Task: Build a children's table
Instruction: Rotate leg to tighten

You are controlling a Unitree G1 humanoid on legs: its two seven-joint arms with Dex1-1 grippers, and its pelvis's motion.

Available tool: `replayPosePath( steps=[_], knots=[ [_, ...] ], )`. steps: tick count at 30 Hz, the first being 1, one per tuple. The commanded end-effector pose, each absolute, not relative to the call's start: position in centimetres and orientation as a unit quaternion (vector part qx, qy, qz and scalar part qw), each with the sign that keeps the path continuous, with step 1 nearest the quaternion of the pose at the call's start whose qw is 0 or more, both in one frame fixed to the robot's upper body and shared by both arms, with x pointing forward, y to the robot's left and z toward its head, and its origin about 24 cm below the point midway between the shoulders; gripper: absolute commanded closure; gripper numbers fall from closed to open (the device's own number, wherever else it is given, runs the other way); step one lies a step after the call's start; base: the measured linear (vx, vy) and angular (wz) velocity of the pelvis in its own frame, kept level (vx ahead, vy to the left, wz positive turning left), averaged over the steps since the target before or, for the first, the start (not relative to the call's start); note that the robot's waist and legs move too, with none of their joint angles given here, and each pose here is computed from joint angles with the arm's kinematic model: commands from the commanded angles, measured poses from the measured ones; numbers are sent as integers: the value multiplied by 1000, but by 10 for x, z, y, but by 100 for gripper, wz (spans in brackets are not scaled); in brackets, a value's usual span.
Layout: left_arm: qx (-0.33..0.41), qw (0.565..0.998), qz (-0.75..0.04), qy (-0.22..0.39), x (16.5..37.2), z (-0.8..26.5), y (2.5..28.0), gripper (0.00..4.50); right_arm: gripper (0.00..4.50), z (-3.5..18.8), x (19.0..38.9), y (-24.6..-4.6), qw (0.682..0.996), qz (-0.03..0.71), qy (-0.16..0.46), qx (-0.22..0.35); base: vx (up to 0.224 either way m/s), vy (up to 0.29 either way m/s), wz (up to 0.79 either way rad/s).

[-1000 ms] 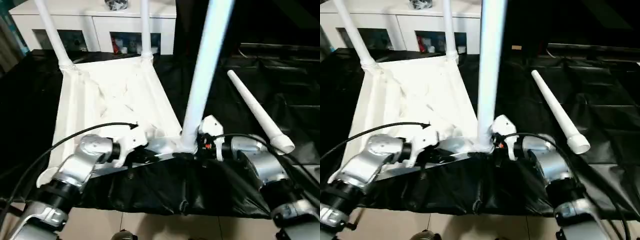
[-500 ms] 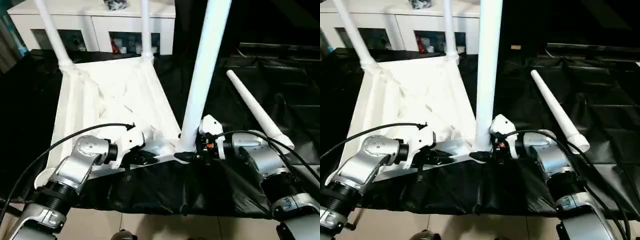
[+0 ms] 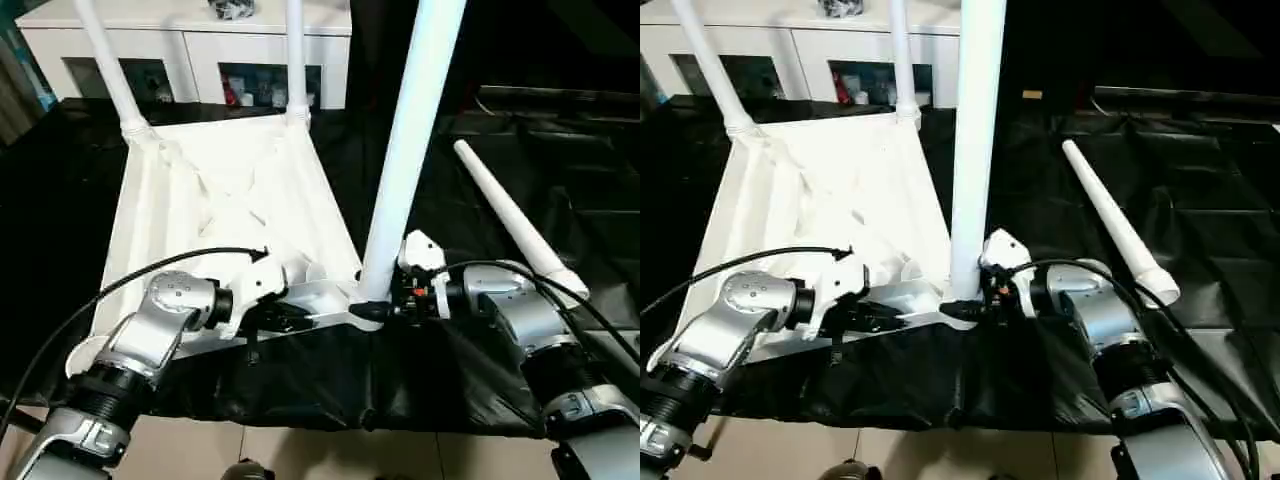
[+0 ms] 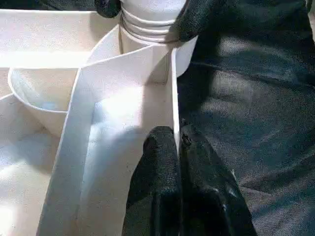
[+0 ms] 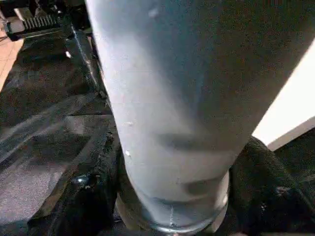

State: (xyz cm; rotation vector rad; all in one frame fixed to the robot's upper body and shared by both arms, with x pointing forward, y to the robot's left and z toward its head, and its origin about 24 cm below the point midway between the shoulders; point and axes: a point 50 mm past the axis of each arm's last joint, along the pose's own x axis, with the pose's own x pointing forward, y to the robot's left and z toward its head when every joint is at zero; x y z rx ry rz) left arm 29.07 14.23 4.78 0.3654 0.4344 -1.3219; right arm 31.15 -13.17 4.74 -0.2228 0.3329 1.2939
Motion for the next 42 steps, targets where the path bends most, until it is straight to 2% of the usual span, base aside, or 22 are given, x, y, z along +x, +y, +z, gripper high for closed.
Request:
replayPosePath(
  steps=[1,3,6,9,10,12,15,17,18,20,23,25,30,33,34,35,38,40,42],
  knots=[
    [164,766,-594,183,297,51,130,450,186,36,305,-117,783,594,162,-86,0,0,0],
    [171,783,-569,185,302,51,125,450,186,28,306,-115,815,550,163,-84,0,0,0],
    [159,804,-547,170,308,54,106,450,186,16,307,-106,866,466,170,-60,0,0,0],
    [149,811,-543,156,308,54,74,450,187,9,305,-81,898,407,168,-17,0,0,0],
    [149,811,-544,155,308,54,71,450,187,9,305,-79,902,398,168,-15,0,0,0],
    [154,805,-552,151,304,51,52,450,187,10,310,-60,927,334,168,-9,0,0,0],
    [163,805,-552,144,303,51,43,450,187,15,313,-48,937,311,157,-3,0,0,0],
    [171,805,-551,140,303,51,44,450,131,19,315,-50,941,305,147,19,0,0,0],
    [176,804,-551,138,303,51,46,450,131,20,316,-51,941,305,145,29,0,0,0],
    [182,802,-554,133,303,52,48,450,109,22,315,-54,939,309,145,41,0,0,0],
    [189,797,-560,126,302,53,64,450,72,22,312,-70,923,356,143,6,0,0,0],
    [186,787,-575,125,297,53,79,450,72,25,309,-90,906,398,141,-27,0,0,0],
    [173,773,-597,129,292,54,92,450,72,30,307,-106,882,447,140,-48,0,0,0],
    [179,752,-619,141,287,55,110,450,72,35,303,-120,834,526,146,-83,0,0,0],
    [179,750,-620,142,286,55,112,450,72,36,303,-120,829,533,147,-86,50,-28,4],
    [176,745,-626,150,285,55,118,450,72,36,301,-123,805,564,149,-107,50,-28,4],
    [177,741,-629,154,285,55,122,450,72,37,300,-125,789,583,155,-110,17,-8,0],
    [176,737,-633,160,286,57,126,450,72,40,299,-127,763,615,164,-115,0,0,0],
    [173,732,-638,163,287,60,130,450,105,43,300,-127,743,637,170,-118,0,0,0]
  ],
)
